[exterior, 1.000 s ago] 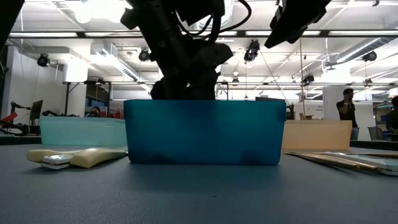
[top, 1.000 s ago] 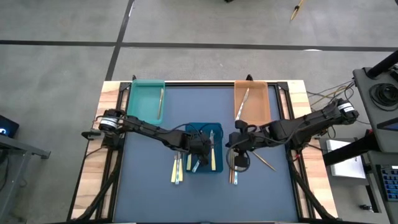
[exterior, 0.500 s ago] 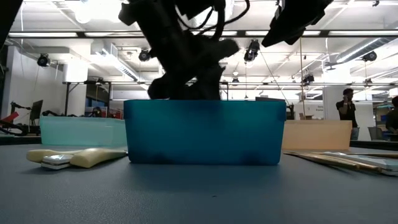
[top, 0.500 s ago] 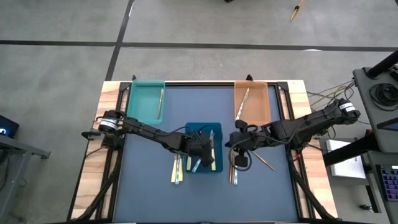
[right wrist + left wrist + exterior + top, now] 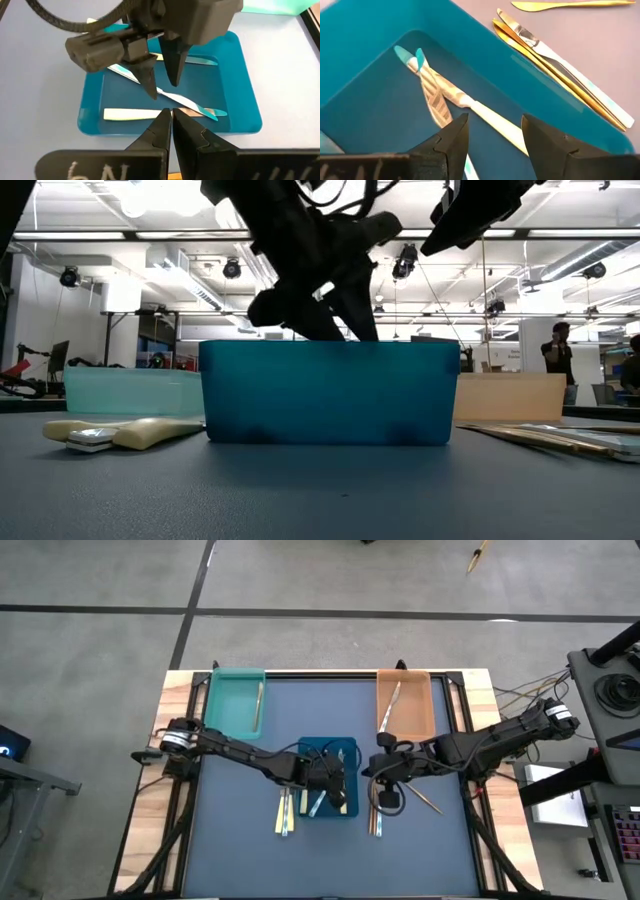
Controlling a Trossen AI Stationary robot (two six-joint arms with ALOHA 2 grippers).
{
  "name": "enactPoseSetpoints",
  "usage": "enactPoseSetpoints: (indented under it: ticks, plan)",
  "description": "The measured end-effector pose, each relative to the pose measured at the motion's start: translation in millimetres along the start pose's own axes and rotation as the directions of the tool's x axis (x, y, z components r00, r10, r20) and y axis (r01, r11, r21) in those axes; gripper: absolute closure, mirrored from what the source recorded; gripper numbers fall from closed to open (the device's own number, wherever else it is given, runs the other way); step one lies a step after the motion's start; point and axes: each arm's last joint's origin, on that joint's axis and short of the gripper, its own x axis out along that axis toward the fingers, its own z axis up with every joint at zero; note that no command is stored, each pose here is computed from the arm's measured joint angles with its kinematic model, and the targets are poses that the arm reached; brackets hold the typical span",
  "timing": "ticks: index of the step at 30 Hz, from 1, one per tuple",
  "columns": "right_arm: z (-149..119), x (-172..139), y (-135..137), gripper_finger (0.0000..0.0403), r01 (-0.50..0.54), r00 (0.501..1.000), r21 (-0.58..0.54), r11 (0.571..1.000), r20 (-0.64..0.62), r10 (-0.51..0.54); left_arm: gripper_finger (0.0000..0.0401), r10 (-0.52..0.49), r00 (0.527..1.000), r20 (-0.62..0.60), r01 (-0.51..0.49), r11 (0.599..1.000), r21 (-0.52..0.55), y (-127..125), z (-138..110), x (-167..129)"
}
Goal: Sort silverware by color (type)
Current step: Put the left blue and white knife into the orange bin
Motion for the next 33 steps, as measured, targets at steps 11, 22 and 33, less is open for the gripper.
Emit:
enactPoseSetpoints:
  ticks: [11, 22, 33]
  plan:
    - [-3.7, 1.4, -0.2, 0.0394, 0.003, 1.000, -0.023, 1.000, -0.023, -0.004, 0.0237, 0.267, 0.951, -0.158, -0.229, 0.948, 0.223, -26.7, 7.9, 23.7]
    - [-9.0, 4.9, -0.1, 0.0394, 0.004, 0.999, -0.033, 0.999, -0.036, -0.005, 0.0237, 0.324, 0.916, -0.236, -0.264, 0.931, 0.251, -18.3, -3.3, 35.4]
    - [-8.7, 4.3, -0.1, 0.0394, 0.004, 0.999, 0.008, 1.000, -0.032, -0.004, 0.0235, 0.331, 0.905, -0.266, -0.284, 0.938, 0.201, -8.9, -4.8, 41.3]
